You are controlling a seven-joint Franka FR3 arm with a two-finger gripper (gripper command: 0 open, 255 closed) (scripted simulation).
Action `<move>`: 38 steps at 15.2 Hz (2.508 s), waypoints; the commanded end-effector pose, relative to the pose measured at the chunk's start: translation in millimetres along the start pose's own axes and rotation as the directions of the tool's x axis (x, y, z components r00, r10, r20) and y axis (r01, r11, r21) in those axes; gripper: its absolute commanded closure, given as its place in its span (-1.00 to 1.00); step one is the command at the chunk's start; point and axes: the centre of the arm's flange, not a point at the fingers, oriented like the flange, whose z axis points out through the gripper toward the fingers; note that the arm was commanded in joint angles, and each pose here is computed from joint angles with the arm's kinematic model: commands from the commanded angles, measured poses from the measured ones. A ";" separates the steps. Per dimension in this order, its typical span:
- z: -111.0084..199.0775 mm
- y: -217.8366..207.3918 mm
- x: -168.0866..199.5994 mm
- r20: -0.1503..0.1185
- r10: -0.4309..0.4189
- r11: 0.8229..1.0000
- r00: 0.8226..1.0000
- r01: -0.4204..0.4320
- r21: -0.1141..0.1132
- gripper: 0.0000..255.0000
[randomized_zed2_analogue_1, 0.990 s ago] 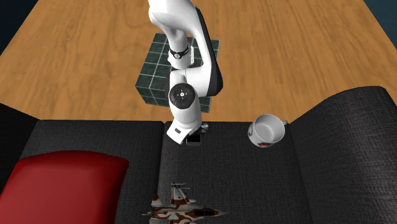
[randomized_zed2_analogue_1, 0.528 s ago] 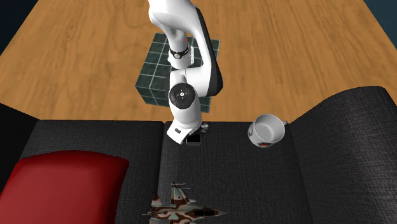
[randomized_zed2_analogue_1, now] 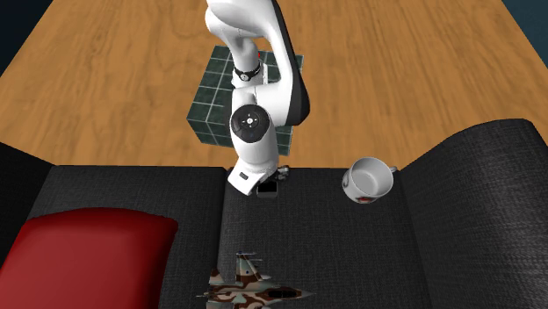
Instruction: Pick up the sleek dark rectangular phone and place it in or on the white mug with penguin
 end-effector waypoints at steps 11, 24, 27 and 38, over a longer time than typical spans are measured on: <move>-63.2 -3.8 3.1 0.000 0.000 1.000 1.000 0.000 0.000 1.00; -131.7 -7.8 5.5 0.000 0.000 1.000 1.000 0.000 0.000 1.00; -147.5 -8.7 6.0 0.000 0.000 1.000 1.000 0.000 0.000 1.00; -151.1 -127.1 20.4 0.000 0.000 1.000 1.000 0.000 0.000 1.00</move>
